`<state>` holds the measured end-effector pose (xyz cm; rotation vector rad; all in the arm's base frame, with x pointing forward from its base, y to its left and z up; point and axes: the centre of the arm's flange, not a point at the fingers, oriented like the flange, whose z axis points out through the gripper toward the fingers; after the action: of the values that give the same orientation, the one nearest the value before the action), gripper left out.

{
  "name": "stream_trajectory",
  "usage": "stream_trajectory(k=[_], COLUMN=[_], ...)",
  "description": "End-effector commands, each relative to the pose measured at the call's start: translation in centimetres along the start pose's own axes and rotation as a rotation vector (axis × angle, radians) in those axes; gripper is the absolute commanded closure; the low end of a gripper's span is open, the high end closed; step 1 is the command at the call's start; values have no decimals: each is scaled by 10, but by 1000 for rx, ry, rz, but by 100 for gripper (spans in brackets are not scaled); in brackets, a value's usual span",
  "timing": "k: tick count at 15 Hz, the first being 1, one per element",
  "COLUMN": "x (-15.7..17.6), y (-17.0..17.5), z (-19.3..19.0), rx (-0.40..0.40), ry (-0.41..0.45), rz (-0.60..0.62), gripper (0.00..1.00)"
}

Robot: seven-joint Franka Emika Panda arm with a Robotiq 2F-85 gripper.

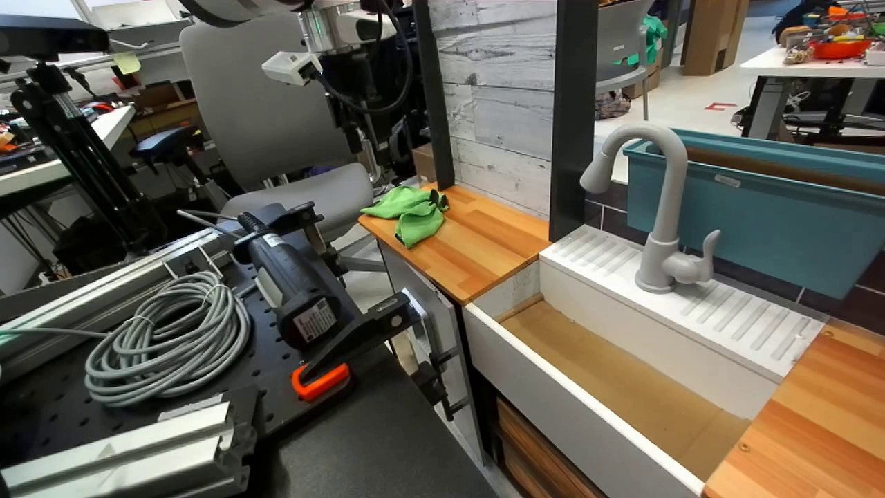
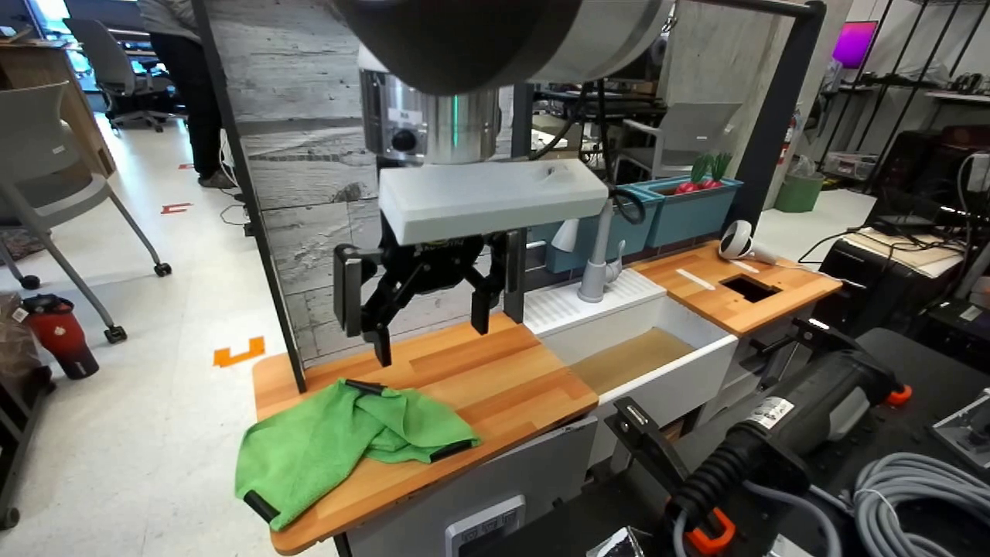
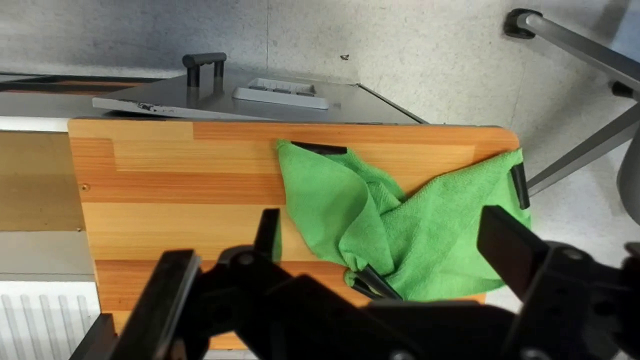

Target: Move the green towel to the right and push the faucet to the right then fold the towel once from right to left.

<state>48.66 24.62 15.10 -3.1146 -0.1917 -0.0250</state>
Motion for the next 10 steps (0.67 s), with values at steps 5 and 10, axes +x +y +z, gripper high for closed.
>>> stream_trajectory(k=[5, 10], x=[49, 87], y=[-48, -66], z=[56, 94], rx=[-8, 42], ry=[-20, 24], rz=[-78, -114], gripper=[0, 0])
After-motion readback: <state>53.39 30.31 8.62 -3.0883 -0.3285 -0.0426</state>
